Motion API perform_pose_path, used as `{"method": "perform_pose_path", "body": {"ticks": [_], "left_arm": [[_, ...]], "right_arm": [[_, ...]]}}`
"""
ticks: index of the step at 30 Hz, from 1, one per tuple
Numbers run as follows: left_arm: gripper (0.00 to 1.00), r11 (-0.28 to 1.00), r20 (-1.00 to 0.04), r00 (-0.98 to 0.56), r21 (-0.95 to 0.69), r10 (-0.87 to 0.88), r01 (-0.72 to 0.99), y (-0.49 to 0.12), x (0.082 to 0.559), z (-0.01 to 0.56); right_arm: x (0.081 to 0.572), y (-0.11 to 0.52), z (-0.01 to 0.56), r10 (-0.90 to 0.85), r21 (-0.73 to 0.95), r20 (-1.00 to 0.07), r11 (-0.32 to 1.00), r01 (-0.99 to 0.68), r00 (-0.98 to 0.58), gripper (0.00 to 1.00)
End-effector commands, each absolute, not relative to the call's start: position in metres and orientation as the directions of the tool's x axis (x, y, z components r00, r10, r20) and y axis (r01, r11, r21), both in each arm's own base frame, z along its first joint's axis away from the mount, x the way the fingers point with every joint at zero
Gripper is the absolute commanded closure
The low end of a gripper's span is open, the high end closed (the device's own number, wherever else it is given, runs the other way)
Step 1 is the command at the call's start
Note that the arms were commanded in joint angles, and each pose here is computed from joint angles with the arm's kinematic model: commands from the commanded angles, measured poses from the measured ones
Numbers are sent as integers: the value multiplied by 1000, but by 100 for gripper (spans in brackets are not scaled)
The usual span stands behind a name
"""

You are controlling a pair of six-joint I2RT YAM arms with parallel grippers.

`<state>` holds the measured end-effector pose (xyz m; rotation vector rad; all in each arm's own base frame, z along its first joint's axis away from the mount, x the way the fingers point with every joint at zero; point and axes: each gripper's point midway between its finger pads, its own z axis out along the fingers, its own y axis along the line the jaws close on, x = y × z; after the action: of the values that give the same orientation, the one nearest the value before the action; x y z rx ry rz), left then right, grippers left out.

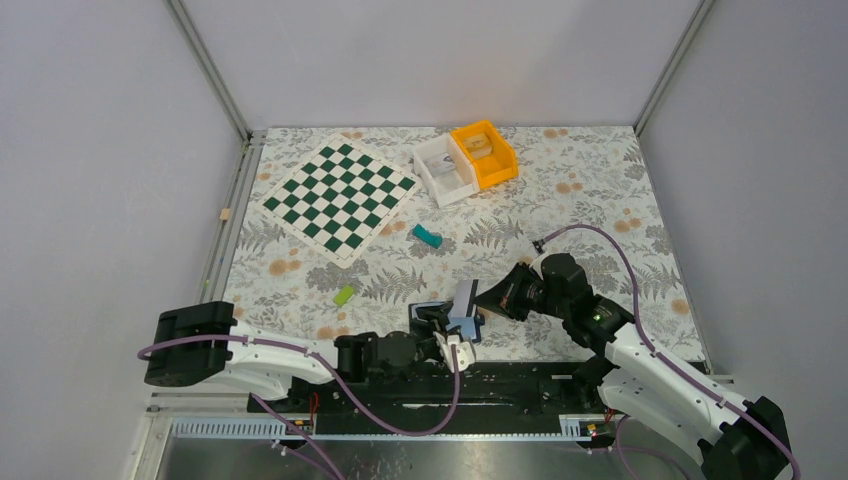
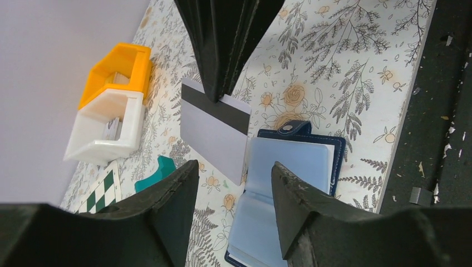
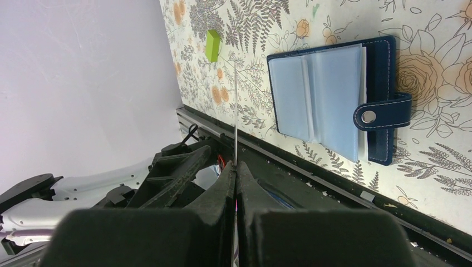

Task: Take the credit cards out of the card holder
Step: Place the credit card in the storage box.

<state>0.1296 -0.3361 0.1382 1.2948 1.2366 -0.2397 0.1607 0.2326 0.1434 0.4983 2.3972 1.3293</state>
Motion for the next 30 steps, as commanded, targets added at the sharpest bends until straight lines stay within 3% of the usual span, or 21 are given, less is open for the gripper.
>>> {"method": "perform_pose_path", "body": {"ticks": [1, 12, 18, 23, 30], "left_arm": [[50, 400, -808, 410, 573, 423, 715, -346, 131, 158], [59, 390, -784, 411, 598, 465, 700, -347, 132, 147], [85, 408, -790, 404, 593, 462, 694, -348, 134, 150], [99, 475, -821, 365, 557, 438, 682, -341, 138, 156], [100, 562, -891, 222, 427, 396, 709, -331, 140, 161]], "right_arm": [[166, 235, 156, 484, 881, -136, 459, 118, -864, 100], [165, 236, 157, 485, 887, -123, 445, 123, -866, 100], [164, 237, 155, 472, 886, -123, 449, 119, -873, 100], [164, 237, 155, 469, 888, -134, 448, 104, -873, 100], [168, 233, 163, 478, 888, -194, 456, 53, -857, 68]]}}
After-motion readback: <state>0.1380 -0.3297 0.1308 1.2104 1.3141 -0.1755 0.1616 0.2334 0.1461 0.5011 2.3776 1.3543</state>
